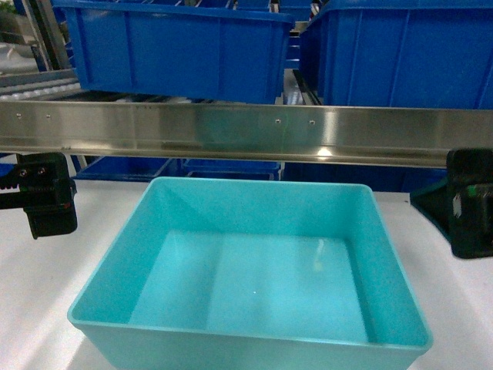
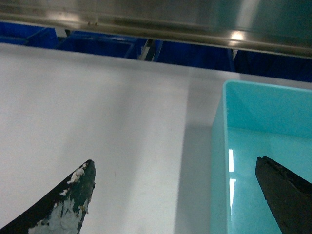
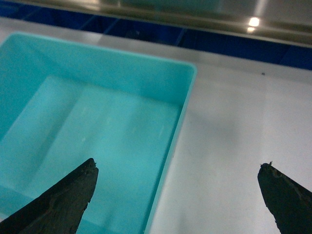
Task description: Organize blue bins on left shelf correctly
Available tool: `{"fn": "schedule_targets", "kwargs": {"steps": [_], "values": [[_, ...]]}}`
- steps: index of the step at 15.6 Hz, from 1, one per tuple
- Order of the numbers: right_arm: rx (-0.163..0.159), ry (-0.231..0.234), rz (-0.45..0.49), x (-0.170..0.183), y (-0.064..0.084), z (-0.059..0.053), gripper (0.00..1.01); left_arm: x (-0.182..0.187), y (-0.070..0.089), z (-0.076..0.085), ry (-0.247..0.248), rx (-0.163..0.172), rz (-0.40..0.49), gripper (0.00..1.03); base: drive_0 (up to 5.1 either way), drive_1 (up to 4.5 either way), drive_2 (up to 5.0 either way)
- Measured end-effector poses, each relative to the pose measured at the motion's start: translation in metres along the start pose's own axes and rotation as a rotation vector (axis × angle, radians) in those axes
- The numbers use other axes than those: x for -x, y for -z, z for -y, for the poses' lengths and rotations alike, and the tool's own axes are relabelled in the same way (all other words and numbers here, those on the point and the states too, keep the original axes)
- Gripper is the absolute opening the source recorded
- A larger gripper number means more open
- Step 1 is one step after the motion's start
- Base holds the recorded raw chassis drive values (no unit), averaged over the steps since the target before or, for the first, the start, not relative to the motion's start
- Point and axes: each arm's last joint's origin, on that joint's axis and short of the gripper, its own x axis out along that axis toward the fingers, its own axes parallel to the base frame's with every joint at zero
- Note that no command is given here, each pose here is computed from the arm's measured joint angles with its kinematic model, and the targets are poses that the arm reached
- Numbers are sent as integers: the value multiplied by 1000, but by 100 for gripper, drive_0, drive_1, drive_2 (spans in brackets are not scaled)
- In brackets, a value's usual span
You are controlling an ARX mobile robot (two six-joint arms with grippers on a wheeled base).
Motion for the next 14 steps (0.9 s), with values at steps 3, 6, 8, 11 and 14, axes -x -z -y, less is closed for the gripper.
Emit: {"fn": "schedule_targets", "kwargs": {"steps": [3, 6, 8, 11, 14], "values": [[35, 10, -112, -21, 17, 3, 98, -16, 7, 15, 4, 15, -81, 98, 0, 0, 0], [78, 24, -110, -34, 9, 5, 98, -21, 12, 35, 23, 13, -120, 98, 0, 0, 0], [87, 23, -149, -43, 15, 6, 98, -25, 19, 41, 28, 9, -153, 98, 0, 0, 0], [112, 19, -178, -52, 20, 5, 98, -33, 28, 43, 2, 18, -196, 98, 0, 0, 0], [126, 28, -191, -60, 25, 7, 98, -37, 31, 47, 6, 33, -206, 98, 0, 0, 0]]}}
